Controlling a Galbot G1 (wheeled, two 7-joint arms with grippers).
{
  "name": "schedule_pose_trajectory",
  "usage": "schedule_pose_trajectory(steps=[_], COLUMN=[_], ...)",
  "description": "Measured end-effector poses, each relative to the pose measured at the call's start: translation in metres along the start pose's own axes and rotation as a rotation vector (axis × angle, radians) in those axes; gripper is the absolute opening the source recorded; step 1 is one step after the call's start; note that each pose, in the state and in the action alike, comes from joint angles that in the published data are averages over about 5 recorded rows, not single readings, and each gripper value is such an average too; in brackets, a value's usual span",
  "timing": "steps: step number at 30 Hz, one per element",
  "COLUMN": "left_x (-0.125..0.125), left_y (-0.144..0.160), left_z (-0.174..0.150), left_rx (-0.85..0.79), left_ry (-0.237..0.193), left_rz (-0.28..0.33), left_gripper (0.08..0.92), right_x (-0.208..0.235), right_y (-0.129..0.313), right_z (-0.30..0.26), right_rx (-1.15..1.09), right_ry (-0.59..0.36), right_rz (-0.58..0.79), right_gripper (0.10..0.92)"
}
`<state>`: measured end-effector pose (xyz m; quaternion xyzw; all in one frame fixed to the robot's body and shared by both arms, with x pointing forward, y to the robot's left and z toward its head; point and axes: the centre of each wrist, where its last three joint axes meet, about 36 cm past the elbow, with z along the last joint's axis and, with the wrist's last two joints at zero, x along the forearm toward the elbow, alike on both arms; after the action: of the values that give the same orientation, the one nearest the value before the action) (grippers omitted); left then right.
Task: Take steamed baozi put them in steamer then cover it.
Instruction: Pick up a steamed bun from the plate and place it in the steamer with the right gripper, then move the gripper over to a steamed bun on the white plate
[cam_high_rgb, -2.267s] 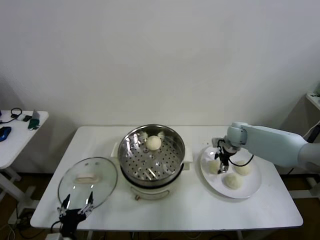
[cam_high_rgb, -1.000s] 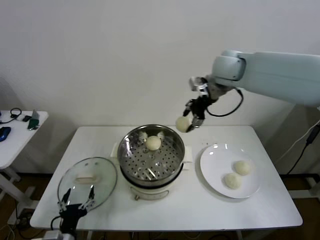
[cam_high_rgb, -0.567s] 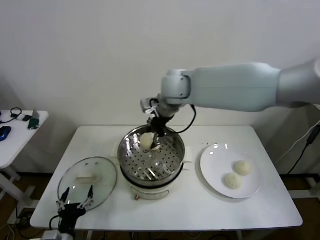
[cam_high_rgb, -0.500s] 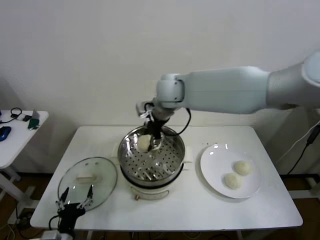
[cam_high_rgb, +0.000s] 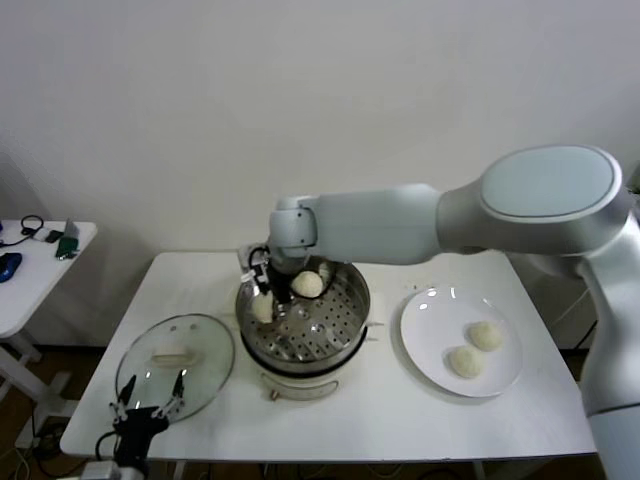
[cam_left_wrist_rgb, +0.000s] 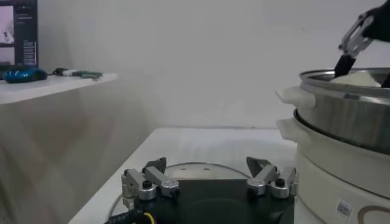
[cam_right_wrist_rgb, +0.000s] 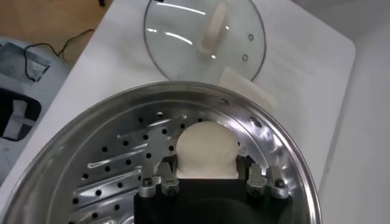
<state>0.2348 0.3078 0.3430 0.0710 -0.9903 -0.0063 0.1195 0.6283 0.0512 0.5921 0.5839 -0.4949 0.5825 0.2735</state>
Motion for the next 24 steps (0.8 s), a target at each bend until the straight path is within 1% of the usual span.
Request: schedule_pose_trajectory(steps=[4,6,8,13,16,19,24], left_x=[0.000,0.001,0.001,0.002,0.000,-0.002,-0.004], left_y=[0.000,0.000,0.000,0.000,-0.001,-0.002,-0.002], left_z=[0.000,0.001,0.001,0.000,-0.001,-0.002,-0.001], left_rx=[0.000,0.000,0.000,0.001,0.000,0.001,0.001], left_ry=[0.001,0.002,0.002,0.001,-0.002,-0.003,0.000], left_rz=[-0.001,-0.001,-0.002,-0.004,-0.002,-0.001,-0.001], left_gripper=[0.823,0.823,0.823,0.823,0.823,0.823,0.823], right_x=[-0.006,-0.006,-0.005,0.010,0.028,0.054,0.111], right_y=[0.000,0.000,0.000,-0.003,-0.005,-0.007,-0.002], right_z=[0.000,0.000,0.000,0.009,0.023,0.046,0.104], right_rx=[0.002,0.003,0.003,0.005,0.005,-0.008,-0.056], right_ry=[0.005,0.002,-0.004,-0.011,-0.006,-0.006,0.003], right_rz=[0.005,0.007,0.008,0.012,0.011,0.005,-0.009], right_gripper=[0.636,0.652,0.685,0.799,0.819,0.822,0.823])
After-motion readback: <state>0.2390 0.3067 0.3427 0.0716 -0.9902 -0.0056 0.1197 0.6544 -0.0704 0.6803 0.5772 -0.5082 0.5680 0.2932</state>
